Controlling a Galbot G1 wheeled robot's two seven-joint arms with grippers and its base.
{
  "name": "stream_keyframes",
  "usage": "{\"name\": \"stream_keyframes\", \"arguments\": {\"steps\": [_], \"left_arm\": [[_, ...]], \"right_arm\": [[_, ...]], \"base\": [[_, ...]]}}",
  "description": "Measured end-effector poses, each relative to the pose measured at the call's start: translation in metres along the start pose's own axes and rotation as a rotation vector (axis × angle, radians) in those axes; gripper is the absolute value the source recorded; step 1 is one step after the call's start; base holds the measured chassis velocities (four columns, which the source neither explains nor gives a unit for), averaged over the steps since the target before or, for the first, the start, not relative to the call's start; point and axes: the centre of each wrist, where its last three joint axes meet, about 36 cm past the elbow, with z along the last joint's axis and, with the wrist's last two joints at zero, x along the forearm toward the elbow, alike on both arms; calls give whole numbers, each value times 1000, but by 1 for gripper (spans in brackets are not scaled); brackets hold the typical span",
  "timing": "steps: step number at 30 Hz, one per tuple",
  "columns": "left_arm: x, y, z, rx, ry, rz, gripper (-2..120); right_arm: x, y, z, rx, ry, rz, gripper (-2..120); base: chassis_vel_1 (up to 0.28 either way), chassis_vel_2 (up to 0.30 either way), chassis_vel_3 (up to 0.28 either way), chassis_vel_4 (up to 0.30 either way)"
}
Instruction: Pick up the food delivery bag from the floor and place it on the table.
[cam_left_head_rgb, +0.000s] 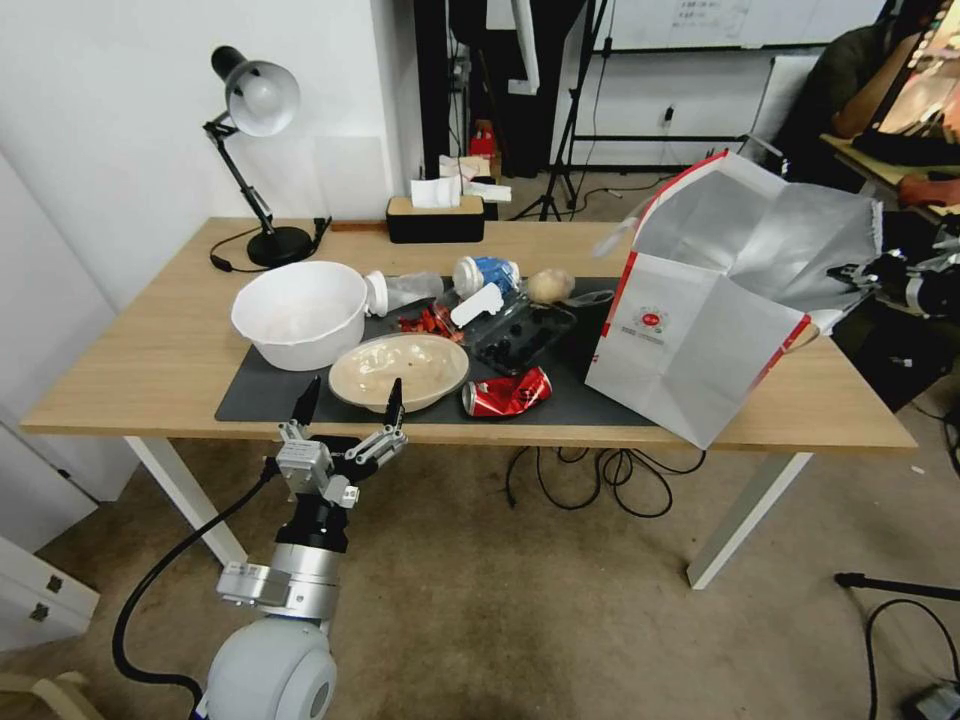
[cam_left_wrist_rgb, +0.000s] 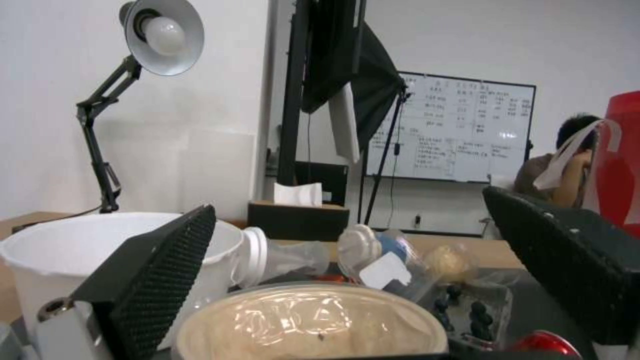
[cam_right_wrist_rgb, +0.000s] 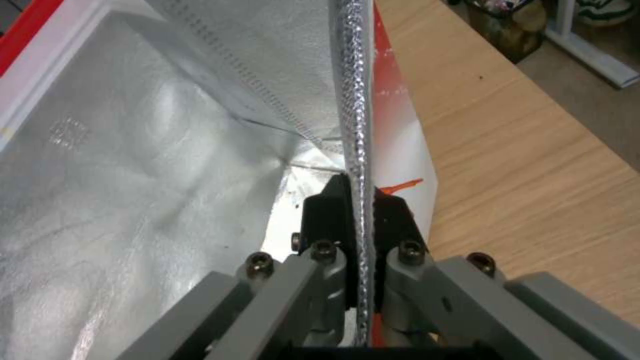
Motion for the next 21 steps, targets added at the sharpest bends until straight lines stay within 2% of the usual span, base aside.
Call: {"name": "stream_keyframes", "arguments": {"steps": [10,20,21], "left_arm": [[-1,-1,1,7,2,4,100],[0,-1,1,10,1,3,100],[0,-2,1,10,1,3,100]], "right_arm": [[-8,-6,2,31,-9,-63,0],[-17,-12,5,58,-21,-70,0],[-18,-13,6,70,-24,-75,4]], "base": [[0,0,0,0],[0,0,0,0],[0,0,0,0]]}}
